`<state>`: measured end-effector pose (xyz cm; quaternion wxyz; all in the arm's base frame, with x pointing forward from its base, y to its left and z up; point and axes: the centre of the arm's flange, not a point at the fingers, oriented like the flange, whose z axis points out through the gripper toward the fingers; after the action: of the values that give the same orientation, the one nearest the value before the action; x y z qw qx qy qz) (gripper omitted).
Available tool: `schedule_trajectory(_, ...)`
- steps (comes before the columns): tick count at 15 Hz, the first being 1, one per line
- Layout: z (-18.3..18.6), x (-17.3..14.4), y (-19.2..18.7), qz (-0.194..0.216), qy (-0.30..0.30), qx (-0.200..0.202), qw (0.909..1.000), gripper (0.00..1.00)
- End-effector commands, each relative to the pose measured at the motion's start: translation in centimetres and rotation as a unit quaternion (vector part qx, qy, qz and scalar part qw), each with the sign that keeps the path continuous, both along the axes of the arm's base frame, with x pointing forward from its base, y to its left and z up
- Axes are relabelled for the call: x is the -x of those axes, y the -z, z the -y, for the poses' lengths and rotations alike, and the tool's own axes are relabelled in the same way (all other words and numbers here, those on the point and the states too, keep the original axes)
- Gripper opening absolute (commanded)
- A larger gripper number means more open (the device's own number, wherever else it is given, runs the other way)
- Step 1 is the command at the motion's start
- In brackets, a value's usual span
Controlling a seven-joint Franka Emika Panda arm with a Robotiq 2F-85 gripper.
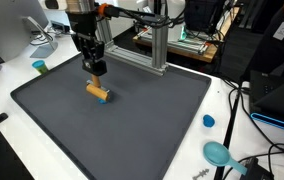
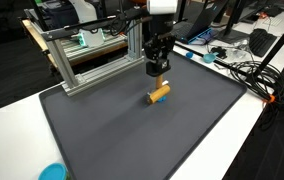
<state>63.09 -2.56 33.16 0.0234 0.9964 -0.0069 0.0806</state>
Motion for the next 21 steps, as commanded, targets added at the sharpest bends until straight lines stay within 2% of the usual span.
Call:
schedule_trajectory(1, -0.8, 2.0, -0.2, 0.003, 0.006, -0.001, 1.0000, 0.22)
schedule_trajectory(6, -0.5, 4.9, -0.9, 0.058, 0.016, -0.036, 0.9976, 0.22)
schedule_trajectory(11, -1.3, 6.2, 0.7, 0.051, 0.021, -0.034, 0.9979, 0.22)
schedule_trajectory(12, -0.9, 4.8, 1.1, 0.041, 0.016, -0.026, 0.9987, 0.47)
schedule_trajectory(13, -1.0, 5.0, 1.4, 0.040, 0.015, -0.026, 0.9987, 0.47)
schedule_trajectory(14, -1.0, 4.8, 1.5, 0.048, 0.023, -0.025, 0.9983, 0.22)
schedule_trajectory(21, -1.2, 3.4, 3.0, 0.057, 0.044, -0.017, 0.9973, 0.22)
